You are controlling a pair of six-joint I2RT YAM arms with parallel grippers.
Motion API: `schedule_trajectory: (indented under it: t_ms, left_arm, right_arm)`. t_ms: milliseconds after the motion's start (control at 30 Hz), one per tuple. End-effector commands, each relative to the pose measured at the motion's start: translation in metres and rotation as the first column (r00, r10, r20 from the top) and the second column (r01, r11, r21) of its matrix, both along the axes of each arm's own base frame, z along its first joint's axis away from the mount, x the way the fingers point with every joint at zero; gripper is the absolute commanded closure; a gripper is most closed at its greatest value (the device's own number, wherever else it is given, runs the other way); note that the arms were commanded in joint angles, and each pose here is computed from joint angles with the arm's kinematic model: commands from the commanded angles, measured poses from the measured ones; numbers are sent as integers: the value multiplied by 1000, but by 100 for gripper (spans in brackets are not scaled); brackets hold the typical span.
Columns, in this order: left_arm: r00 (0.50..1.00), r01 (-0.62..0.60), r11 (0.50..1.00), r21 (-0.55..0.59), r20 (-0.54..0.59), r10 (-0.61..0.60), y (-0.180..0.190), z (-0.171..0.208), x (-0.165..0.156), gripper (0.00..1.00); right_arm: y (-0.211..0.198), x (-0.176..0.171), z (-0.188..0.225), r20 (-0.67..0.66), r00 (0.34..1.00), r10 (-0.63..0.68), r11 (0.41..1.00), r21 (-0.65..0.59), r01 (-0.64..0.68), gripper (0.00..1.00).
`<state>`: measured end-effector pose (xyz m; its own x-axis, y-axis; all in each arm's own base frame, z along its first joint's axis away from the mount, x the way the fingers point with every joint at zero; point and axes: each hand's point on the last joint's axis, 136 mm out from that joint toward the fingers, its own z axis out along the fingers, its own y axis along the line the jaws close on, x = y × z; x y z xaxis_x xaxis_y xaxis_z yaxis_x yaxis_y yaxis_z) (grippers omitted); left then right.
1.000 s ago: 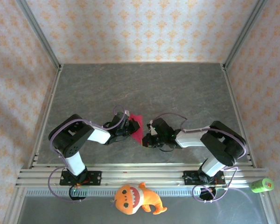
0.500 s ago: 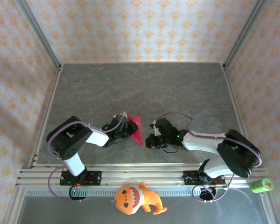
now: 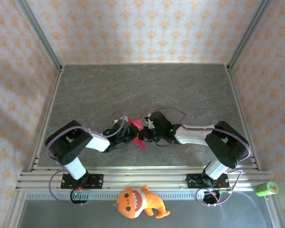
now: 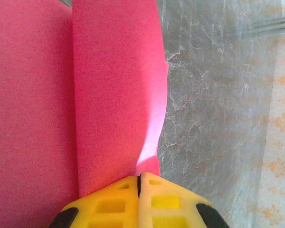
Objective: Fold a paper plane with a square sheet of paper (pick it up from the middle)
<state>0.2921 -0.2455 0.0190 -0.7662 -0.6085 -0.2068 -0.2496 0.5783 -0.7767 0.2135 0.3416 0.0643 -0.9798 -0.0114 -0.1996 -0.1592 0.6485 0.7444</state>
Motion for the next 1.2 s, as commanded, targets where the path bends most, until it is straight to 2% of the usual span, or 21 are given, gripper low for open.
schedule_trajectory:
  t_ms: [0, 167, 467, 600, 800, 900, 967, 1033, 1100, 1167]
  left_arm:
    - [993, -8, 993, 116, -119, 22, 22, -38, -25, 100]
    - [993, -5, 994, 107, -117, 18, 20, -37, -24, 100]
    - [994, -11, 993, 114, -103, 22, 21, -32, -22, 100]
    - [995, -6, 994, 109, -101, 17, 19, -32, -21, 100]
    - [995, -3, 995, 101, -101, 13, 18, -32, -21, 100]
    - [995, 0, 995, 100, -100, 10, 17, -31, -22, 100]
    - [995, 1, 995, 98, -100, 9, 17, -31, -22, 100]
    - [995, 4, 996, 93, -96, 4, 15, -29, -21, 100]
    - [996, 3, 996, 91, -88, 5, 15, -27, -20, 100]
    - [997, 8, 996, 87, -79, -1, 13, -24, -18, 100]
  right_arm:
    - [8, 7, -5, 11, 1000, -2, 1000, -11, 2, 100]
    - [-2, 8, -34, 0, 1000, -24, 995, -102, 24, 100]
    - [-27, -13, -66, -57, 998, -27, 987, -162, 18, 100]
    - [-21, -13, -50, -45, 999, -18, 994, -104, 14, 100]
    - [-1, 8, -11, 10, 999, -39, 999, 23, 38, 100]
    - [1, 17, -8, 16, 998, -57, 998, 35, 56, 100]
    - [1, 19, -12, 14, 998, -58, 998, 24, 58, 100]
    - [-8, 15, -31, -8, 998, -67, 997, -41, 67, 100]
    - [-20, 6, -52, -40, 997, -63, 992, -108, 58, 100]
    - [-29, -4, -64, -66, 996, -60, 991, -124, 52, 100]
